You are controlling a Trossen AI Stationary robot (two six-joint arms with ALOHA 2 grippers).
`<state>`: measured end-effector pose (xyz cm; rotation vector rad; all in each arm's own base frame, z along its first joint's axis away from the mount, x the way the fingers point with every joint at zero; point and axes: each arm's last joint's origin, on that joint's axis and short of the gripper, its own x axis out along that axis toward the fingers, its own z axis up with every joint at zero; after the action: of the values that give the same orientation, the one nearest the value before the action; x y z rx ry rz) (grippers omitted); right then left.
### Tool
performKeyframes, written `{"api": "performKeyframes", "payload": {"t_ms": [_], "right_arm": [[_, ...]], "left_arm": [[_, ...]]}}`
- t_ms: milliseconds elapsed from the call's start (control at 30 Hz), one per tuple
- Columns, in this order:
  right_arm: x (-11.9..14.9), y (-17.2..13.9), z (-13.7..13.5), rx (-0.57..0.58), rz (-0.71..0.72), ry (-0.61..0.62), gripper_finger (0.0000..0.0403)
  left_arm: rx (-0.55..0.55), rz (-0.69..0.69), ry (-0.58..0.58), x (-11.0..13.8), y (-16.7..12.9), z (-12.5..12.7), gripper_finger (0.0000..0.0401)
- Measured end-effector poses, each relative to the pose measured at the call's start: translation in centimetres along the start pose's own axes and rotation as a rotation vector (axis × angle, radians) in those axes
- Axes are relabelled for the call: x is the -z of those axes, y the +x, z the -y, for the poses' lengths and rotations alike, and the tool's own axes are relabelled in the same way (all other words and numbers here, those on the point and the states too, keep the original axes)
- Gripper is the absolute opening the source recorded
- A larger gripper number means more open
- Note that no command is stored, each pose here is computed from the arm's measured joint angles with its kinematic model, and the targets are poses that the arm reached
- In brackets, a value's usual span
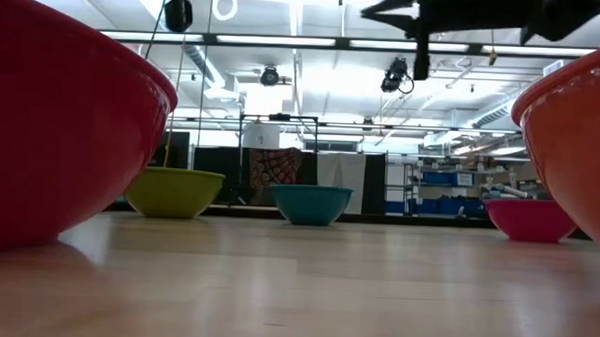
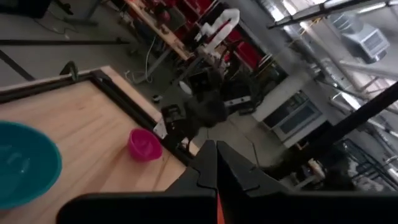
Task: Nest bowls inside each other
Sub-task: Move the red bowl to the center of the table
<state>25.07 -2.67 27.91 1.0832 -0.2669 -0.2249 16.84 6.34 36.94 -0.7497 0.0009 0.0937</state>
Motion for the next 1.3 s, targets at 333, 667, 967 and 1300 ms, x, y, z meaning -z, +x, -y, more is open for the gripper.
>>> {"api": "performKeyframes", "payload": {"t_ms": [333, 667, 967, 1300], "right_arm": [[1.4, 2.6, -1.8, 0.217, -0.398, -0.191, 0.003], [0.5, 2.2, -3.9, 0.46, -0.341, -0.617, 0.0087], [-0.2, 2.2, -3.3, 0.53, -0.308, -0.678, 0.0135], [-2.9, 3.5, -3.5, 0.46, -0.136, -0.631, 0.0152]], "left_arm": [[-0.209, -0.727, -0.189, 6.6, -0.8, -2.6, 0.0002], [-0.361, -1.028, -0.117, 10.6, -2.7, -0.8, 0.0002], [-0.629, -0.984, 0.004, 11.1, -3.4, -1.5, 0.0059], [-0.593, -0.936, 0.038, 10.6, -2.9, -1.7, 0.0139]]}}
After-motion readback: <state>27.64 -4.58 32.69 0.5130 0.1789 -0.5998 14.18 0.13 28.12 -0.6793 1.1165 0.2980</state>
